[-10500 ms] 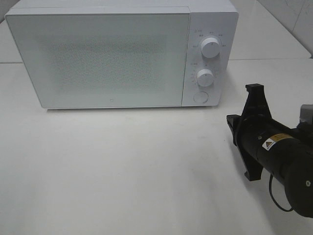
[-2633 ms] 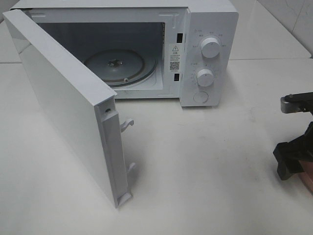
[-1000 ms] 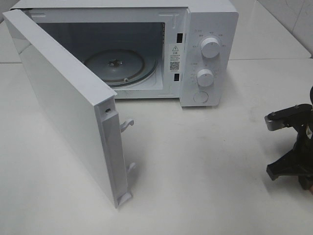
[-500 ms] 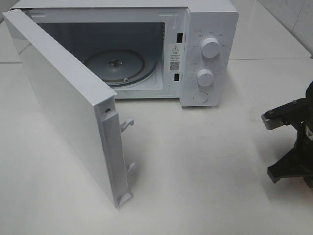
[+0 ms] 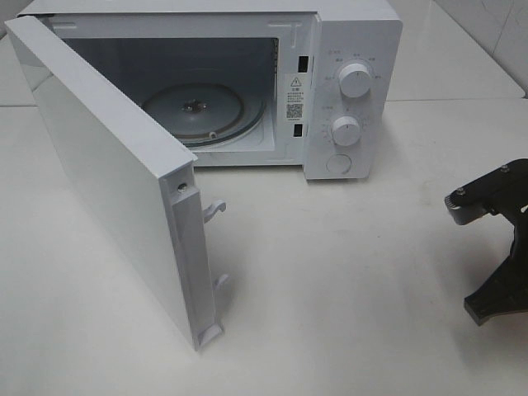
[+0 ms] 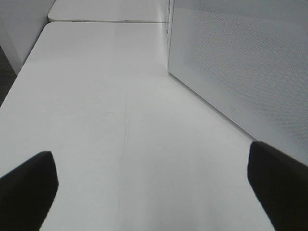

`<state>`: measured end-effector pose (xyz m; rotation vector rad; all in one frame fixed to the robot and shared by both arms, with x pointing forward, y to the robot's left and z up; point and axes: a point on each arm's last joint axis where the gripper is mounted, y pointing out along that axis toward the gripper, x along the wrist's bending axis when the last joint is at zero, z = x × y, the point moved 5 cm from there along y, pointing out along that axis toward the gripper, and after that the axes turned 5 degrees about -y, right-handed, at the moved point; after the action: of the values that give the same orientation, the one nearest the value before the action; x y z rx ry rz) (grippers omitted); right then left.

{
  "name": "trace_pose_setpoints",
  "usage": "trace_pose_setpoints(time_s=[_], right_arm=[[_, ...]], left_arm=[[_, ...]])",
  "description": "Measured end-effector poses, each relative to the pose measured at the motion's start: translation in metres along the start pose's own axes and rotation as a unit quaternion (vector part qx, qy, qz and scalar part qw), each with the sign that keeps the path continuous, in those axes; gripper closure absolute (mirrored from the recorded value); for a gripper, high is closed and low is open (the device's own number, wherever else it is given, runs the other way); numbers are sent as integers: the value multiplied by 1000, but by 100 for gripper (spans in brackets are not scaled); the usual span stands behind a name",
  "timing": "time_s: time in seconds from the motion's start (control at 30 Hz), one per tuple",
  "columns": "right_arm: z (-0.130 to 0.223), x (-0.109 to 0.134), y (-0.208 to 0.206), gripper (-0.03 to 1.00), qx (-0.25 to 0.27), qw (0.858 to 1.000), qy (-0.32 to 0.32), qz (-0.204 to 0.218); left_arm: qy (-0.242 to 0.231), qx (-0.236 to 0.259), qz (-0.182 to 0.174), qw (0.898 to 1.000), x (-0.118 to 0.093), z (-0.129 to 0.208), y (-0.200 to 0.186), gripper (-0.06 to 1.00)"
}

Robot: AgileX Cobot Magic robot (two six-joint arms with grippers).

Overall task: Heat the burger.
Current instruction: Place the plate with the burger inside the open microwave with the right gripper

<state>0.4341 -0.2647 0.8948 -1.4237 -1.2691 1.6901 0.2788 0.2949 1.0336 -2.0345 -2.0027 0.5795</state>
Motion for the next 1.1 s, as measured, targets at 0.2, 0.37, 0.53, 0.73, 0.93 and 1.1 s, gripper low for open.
trace_pose_setpoints(time_s=[0.2,0.37,0.53,0.73,0.93,1.1], right_arm=[[5,5,-15,94,-17,1000,-25,9],[9,14,-28,94,-39,998,-58,10],[14,23,-39,94,-52,993,-103,16],[20,35,-53,94,-83,984,-155,23],[25,43,-63,94,-105,972,-208,26],[28,48,-67,94,-112,963,-244,29]], left_arm=[[0,0,0,1000,0,0,0,-5],[0,0,0,1000,0,0,0,-5],[0,0,0,1000,0,0,0,-5],[0,0,0,1000,0,0,0,-5],[0,0,0,1000,0,0,0,-5],[0,0,0,1000,0,0,0,-5]])
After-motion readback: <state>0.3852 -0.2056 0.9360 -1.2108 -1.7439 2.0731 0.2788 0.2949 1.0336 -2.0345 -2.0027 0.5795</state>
